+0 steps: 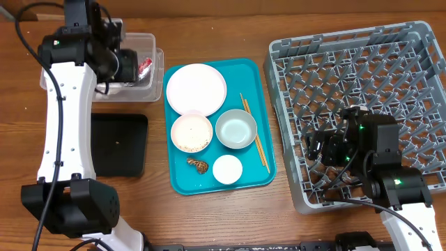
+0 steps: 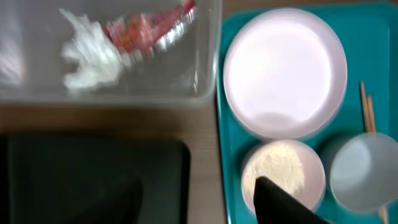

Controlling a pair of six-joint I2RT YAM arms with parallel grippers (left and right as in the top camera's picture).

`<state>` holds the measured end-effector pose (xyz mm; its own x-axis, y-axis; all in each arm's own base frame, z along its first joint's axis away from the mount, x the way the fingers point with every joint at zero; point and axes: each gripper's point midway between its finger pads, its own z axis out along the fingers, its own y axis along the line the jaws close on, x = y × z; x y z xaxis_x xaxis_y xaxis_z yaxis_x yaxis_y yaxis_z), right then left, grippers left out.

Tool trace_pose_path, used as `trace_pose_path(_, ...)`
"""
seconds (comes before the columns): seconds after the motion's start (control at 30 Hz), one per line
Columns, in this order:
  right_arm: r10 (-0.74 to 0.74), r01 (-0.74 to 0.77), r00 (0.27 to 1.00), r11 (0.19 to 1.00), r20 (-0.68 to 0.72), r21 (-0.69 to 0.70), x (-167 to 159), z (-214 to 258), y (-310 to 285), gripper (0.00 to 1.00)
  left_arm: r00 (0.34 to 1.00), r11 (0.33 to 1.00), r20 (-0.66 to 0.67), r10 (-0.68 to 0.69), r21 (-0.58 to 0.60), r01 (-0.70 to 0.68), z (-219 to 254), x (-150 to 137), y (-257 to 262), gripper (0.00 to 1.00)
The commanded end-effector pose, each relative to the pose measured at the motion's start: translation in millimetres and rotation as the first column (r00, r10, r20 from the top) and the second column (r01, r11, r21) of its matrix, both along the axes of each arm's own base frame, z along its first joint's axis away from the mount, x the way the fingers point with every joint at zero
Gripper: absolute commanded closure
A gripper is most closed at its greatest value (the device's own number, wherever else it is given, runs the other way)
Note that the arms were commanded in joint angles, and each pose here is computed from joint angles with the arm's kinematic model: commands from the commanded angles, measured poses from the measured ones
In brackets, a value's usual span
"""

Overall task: Sort waste into correct bins and load items into the dishwasher
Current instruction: 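Drop the white tissue into the clear plastic bin, then grasp the white cup on the teal tray with the left gripper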

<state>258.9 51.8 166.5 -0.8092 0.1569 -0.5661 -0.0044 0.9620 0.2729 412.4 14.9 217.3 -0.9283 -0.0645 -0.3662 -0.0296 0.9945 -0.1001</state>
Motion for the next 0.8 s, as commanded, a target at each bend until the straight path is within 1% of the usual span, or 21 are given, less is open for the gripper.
trace_pose_path(0.0,-0.004,0.004,0.999,1.0,0.033,0.01,4,13,0,0.0,0.993,0.996,-0.115,0.003,-0.083,-0.013,-2,-33,-14,0.41)
trace_pose_path(0.07,-0.004,0.004,0.999,1.0,0.033,0.01,4,13,0,0.0,0.982,0.995,-0.187,0.019,-0.091,-0.037,-5,-50,-15,0.41)
trace_pose_path(0.17,-0.004,0.004,0.999,1.0,0.034,0.01,4,13,0,0.0,0.967,0.994,-0.252,0.029,-0.096,-0.054,-6,-67,-18,0.41)
trace_pose_path(0.3,-0.004,0.004,0.999,1.0,0.033,0.01,4,13,0,0.0,0.955,0.994,-0.298,0.01,-0.097,-0.04,-1,-86,-27,0.4)
trace_pose_path(0.33,-0.004,0.004,1.0,1.0,0.031,0.01,4,13,0,0.0,0.953,0.995,-0.304,0.001,-0.097,-0.032,2,-91,-30,0.41)
trace_pose_path(0.37,-0.004,0.004,1.0,1.0,0.031,0.01,4,13,0,0.0,0.952,0.995,-0.305,-0.009,-0.098,-0.022,5,-95,-34,0.43)
trace_pose_path(0.47,-0.004,0.004,1.0,1.0,0.031,0.009,4,13,0,0.0,0.959,0.995,-0.276,-0.062,-0.093,0.038,17,-107,-52,0.42)
trace_pose_path(0.53,-0.004,0.004,1.0,1.0,0.029,0.009,3,13,0,0.0,0.964,0.988,-0.221,-0.146,-0.084,0.131,30,-121,-78,0.42)
trace_pose_path(0.7,-0.004,0.004,1.0,1.0,0.026,0.009,3,12,0,0.0,0.972,0.983,-0.162,-0.168,0.044,0.177,29,-146,-96,0.4)
trace_pose_path(0.77,-0.004,0.004,1.0,1.0,0.027,0.009,3,12,0,0.0,0.971,0.979,-0.143,-0.19,0.042,0.197,22,-157,-103,0.4)
